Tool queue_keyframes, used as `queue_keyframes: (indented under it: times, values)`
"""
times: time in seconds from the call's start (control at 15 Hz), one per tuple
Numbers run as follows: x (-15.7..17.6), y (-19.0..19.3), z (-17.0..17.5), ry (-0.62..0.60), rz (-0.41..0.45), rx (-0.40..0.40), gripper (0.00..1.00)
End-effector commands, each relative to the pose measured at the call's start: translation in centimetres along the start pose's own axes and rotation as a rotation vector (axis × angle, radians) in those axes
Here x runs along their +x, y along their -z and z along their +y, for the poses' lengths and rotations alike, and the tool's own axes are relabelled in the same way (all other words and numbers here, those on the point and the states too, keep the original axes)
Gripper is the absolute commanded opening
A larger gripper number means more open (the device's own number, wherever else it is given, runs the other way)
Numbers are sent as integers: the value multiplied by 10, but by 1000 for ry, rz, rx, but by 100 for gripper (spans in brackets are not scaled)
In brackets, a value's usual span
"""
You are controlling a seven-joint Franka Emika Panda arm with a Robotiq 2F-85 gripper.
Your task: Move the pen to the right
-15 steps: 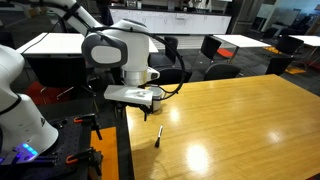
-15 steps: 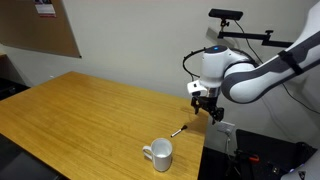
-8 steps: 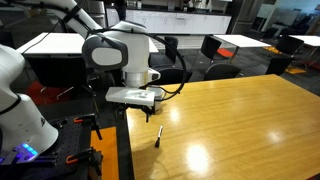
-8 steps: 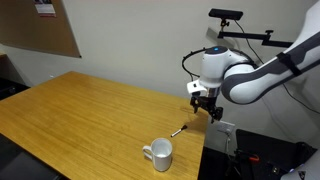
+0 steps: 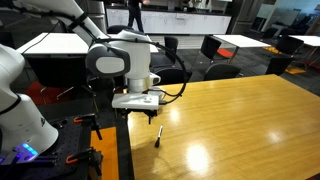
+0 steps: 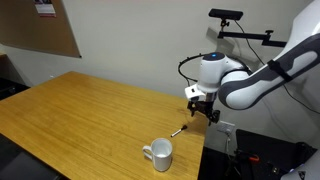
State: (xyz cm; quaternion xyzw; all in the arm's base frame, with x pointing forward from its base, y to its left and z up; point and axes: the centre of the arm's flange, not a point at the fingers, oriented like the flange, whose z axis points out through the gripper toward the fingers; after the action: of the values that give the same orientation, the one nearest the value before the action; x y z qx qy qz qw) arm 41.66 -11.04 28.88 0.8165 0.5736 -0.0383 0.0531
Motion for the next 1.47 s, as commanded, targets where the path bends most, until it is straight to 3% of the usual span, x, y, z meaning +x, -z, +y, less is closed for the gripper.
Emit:
queue_keyframes:
  times: [0.0,0.53,1.4]
  values:
    - [-2,-10,9,53,31,-9,100]
    - [-1,-30,31,43,110,-48,100]
    - [1,-52,78,8,119,29,100]
